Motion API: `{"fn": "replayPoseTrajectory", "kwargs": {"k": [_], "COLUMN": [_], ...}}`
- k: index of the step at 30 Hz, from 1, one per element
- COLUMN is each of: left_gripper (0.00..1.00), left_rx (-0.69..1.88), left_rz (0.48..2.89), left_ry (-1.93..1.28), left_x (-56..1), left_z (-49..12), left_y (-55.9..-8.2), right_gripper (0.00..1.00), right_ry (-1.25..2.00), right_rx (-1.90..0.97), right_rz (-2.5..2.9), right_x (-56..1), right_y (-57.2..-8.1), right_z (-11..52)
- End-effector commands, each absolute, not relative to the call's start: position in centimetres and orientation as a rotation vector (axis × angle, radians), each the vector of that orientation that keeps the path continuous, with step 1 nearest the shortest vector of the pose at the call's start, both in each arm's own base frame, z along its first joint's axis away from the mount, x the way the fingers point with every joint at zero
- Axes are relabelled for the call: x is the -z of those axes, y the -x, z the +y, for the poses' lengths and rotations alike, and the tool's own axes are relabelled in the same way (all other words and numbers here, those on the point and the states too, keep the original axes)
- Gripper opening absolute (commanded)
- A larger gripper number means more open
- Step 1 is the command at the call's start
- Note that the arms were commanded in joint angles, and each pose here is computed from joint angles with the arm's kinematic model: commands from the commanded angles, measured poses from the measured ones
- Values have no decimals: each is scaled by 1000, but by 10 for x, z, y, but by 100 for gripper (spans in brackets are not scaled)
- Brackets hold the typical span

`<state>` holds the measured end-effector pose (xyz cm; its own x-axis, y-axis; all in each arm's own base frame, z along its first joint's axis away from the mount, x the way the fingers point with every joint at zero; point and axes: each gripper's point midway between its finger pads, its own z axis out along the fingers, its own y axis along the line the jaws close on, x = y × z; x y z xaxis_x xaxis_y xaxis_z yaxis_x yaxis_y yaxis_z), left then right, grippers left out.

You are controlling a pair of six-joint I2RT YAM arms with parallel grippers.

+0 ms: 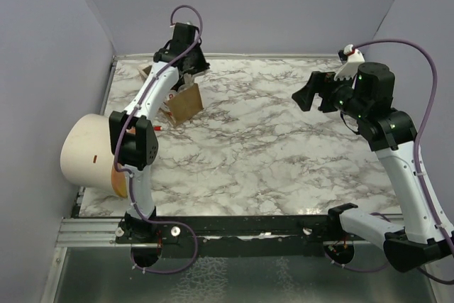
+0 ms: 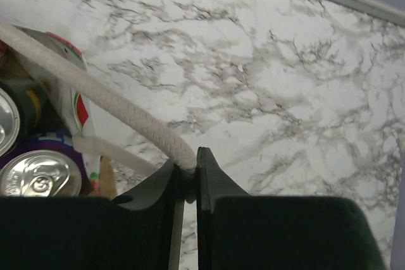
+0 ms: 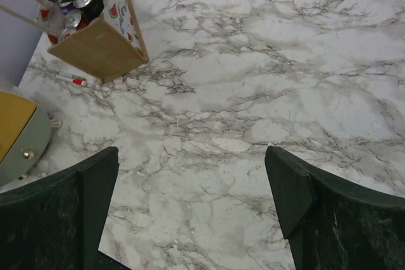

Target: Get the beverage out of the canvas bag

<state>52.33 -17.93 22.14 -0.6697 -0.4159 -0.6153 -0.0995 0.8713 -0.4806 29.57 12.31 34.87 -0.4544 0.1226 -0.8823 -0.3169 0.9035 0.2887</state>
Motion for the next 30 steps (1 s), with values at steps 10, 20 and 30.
{"fn": "replayPoseTrajectory", "kwargs": {"k": [10, 20, 30], "left_gripper": [0, 0, 0], "left_rx": [826, 812, 843], "left_rz": [2348, 2325, 2457], "left_ry": [-204, -617, -647], "left_x": [-250, -231, -173], "left_z": [-319, -325, -281], "left_y": [-387, -274, -163], "right_gripper": [99, 99, 99], "right_ry": [144, 147, 221], "right_rx": [-559, -640, -828], "right_rz": [1993, 2062, 2173], "right_x": [-346, -328, -297], "right_y": [-300, -314, -309], "right_z": [131, 147, 176]}}
